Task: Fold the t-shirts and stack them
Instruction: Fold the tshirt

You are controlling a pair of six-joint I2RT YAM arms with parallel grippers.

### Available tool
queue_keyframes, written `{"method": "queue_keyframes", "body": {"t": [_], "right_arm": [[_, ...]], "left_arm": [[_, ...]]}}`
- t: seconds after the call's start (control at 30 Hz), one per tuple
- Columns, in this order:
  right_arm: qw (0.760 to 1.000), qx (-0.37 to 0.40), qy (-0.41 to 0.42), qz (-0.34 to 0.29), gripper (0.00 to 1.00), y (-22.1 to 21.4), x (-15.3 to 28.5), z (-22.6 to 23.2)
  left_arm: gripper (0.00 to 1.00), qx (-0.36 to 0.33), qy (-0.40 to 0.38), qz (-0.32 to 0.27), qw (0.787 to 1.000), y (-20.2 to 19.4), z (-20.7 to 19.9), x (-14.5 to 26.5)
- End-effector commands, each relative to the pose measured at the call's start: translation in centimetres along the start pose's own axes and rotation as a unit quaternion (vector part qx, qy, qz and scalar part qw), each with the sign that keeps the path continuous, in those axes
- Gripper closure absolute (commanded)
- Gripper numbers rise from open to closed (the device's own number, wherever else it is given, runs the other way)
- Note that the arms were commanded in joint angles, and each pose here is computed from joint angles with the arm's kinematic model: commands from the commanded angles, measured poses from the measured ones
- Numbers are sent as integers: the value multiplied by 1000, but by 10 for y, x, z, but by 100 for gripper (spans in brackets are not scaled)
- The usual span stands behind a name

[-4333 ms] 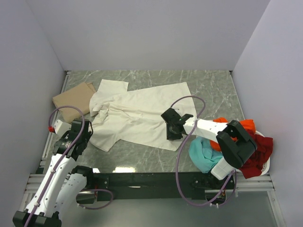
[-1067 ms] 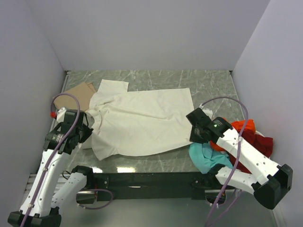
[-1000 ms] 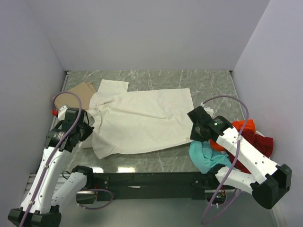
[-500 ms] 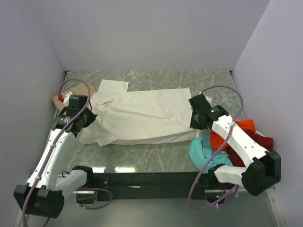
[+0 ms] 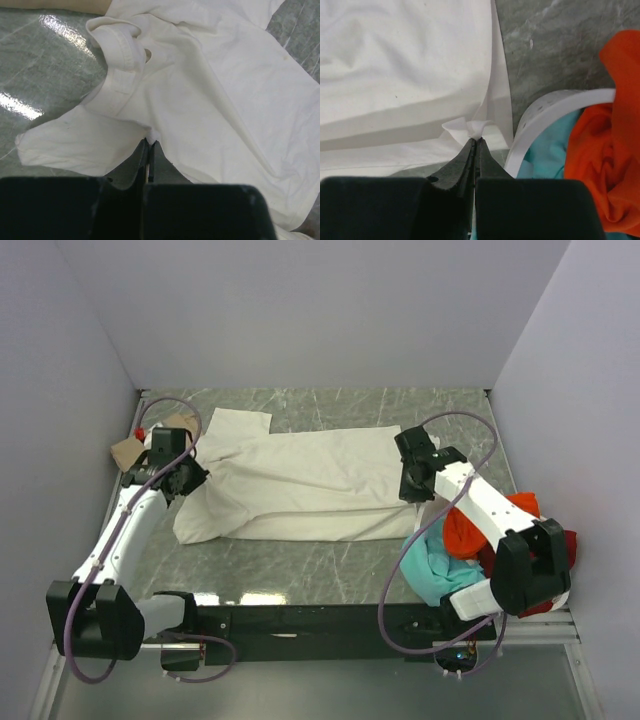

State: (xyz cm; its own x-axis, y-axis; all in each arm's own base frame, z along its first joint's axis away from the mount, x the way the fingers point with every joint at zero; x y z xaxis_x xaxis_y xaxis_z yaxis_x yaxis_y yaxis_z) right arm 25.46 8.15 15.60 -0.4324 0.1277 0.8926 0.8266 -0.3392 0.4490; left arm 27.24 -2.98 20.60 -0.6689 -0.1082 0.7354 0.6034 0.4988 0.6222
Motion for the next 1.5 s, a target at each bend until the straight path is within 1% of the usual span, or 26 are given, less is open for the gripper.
{"method": "queue_keyframes", "body": {"t": [0.0, 0.17, 0.67, 0.97, 1.0, 1.03, 1.07, 1.1, 1.13, 1.17, 1.2, 1.27, 1.3, 1.37, 1.4, 1.47], "right_arm": [[999, 0, 5, -41, 100, 28, 2, 7], [999, 7, -12, -33, 100, 34, -11, 10], [999, 22, -41, -11, 100, 45, -46, 18], [998, 26, -56, -2, 100, 56, -65, 23], [998, 28, -58, 0, 100, 57, -66, 23], [998, 28, -53, 0, 100, 61, -67, 28], [998, 30, -50, 0, 98, 63, -66, 30], [998, 31, -48, 4, 81, 65, -66, 31], [999, 29, -37, -3, 71, 71, -62, 36], [999, 30, -26, 0, 61, 73, -59, 40], [999, 29, -18, 0, 46, 75, -57, 42], [1000, 24, -2, -8, 36, 81, -47, 45], [1000, 18, 15, -11, 29, 82, -39, 48], [999, 15, 33, -12, 24, 78, -31, 48], [998, 12, 65, -21, 23, 77, -18, 55], [996, 16, 87, -13, 23, 63, -14, 59]], "left_arm": [[100, -8, -31, -29, 999, 20, -14, -3], [100, -12, -40, -27, 999, 23, -18, -12], [100, -20, -29, -26, 999, 35, -27, -34], [100, -18, -44, -30, 998, 46, -39, -44], [98, -20, -46, -32, 998, 50, -42, -46], [93, -23, -46, -31, 998, 52, -43, -47], [76, -25, -45, -30, 998, 53, -44, -47], [66, -26, -46, -32, 998, 57, -47, -48], [54, -26, -46, -33, 998, 59, -47, -47], [32, -25, -47, -32, 998, 60, -48, -46], [23, -22, -48, -33, 998, 61, -47, -44], [10, -16, -44, -27, 999, 58, -42, -41], [8, -11, -43, -23, 999, 54, -36, -38], [6, -4, -31, -17, 999, 46, -24, -35], [5, 3, -20, -8, 1000, 35, -11, -31], [6, 30, 2, -4, 1000, 27, 11, -27]]}}
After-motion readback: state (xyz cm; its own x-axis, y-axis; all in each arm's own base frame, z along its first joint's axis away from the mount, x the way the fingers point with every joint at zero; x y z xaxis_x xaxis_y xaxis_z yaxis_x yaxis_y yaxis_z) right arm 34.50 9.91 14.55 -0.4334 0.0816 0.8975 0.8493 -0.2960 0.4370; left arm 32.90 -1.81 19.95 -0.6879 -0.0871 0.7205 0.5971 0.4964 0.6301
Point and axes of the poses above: each gripper's point midway between its finger pads, its own x axis back along the fingers, its own z axis along the line the jaws close on, y = z × x, the point moved 6 cm from there along x, back along the fingers, and after that the axes turned 10 degrees about -x, right-handed, at the moved point
